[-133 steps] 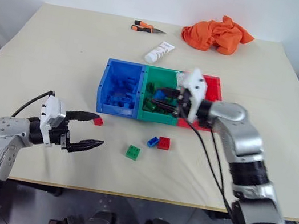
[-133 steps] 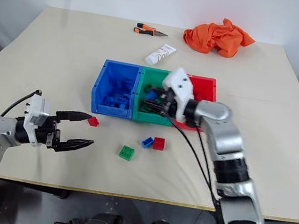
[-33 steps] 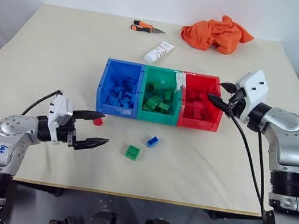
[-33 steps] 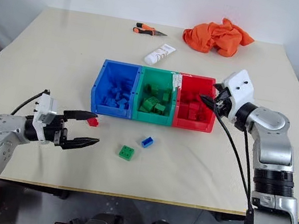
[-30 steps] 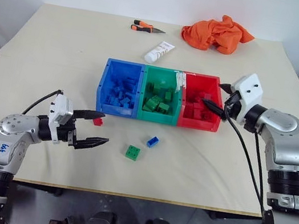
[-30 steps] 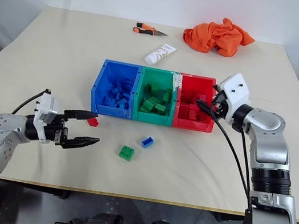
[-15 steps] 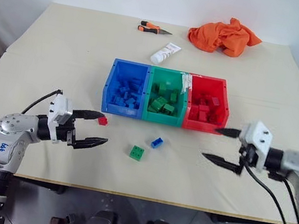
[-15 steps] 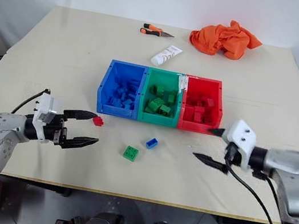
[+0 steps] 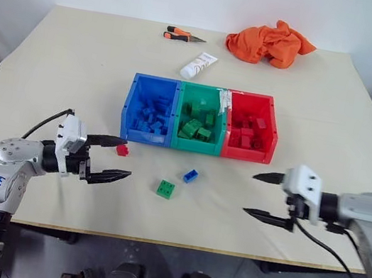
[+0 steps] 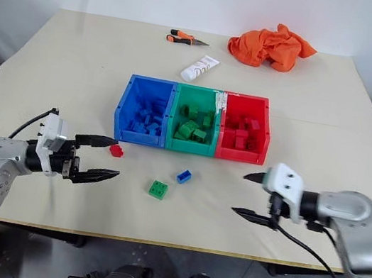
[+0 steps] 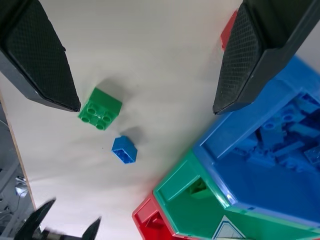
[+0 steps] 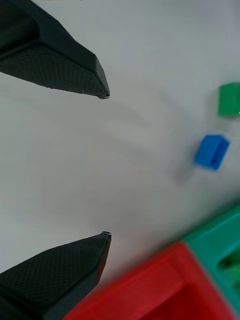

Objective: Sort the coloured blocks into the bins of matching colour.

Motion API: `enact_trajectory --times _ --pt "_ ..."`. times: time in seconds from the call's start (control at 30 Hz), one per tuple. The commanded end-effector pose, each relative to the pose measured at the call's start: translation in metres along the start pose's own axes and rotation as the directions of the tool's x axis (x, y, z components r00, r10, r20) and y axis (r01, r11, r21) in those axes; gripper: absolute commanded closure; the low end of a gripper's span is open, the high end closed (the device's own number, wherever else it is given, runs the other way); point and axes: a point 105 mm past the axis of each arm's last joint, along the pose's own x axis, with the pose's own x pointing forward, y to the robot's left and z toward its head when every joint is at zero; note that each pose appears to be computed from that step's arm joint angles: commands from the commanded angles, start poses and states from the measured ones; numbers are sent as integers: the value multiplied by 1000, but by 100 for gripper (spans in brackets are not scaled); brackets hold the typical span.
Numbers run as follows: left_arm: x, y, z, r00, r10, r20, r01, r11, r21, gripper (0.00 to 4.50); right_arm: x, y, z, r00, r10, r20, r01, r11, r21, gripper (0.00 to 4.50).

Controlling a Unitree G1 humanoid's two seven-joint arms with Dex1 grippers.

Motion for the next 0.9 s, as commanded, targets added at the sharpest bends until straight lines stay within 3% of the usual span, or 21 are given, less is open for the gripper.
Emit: enact_trajectory --times 0.03,0.17,0.47,0.57,0.9 --pt "1 -8 8 1000 -1 26 1 1000 21 0 27 -6 10 997 69 29 -67 995 -74 4" --pt "-2 -15 6 1000 16 26 -17 1000 10 0 59 -9 17 983 177 53 -169 976 -138 4" --pt "-11 -26 4 998 59 19 -59 998 -2 0 114 -17 27 958 271 95 -251 952 -178 4" --pt "-11 -29 5 997 70 22 -70 998 -2 0 122 -19 26 957 272 100 -254 953 -165 66" --pt "-11 -28 3 997 81 21 -81 997 -3 0 107 -30 46 964 208 165 -173 963 -206 402"
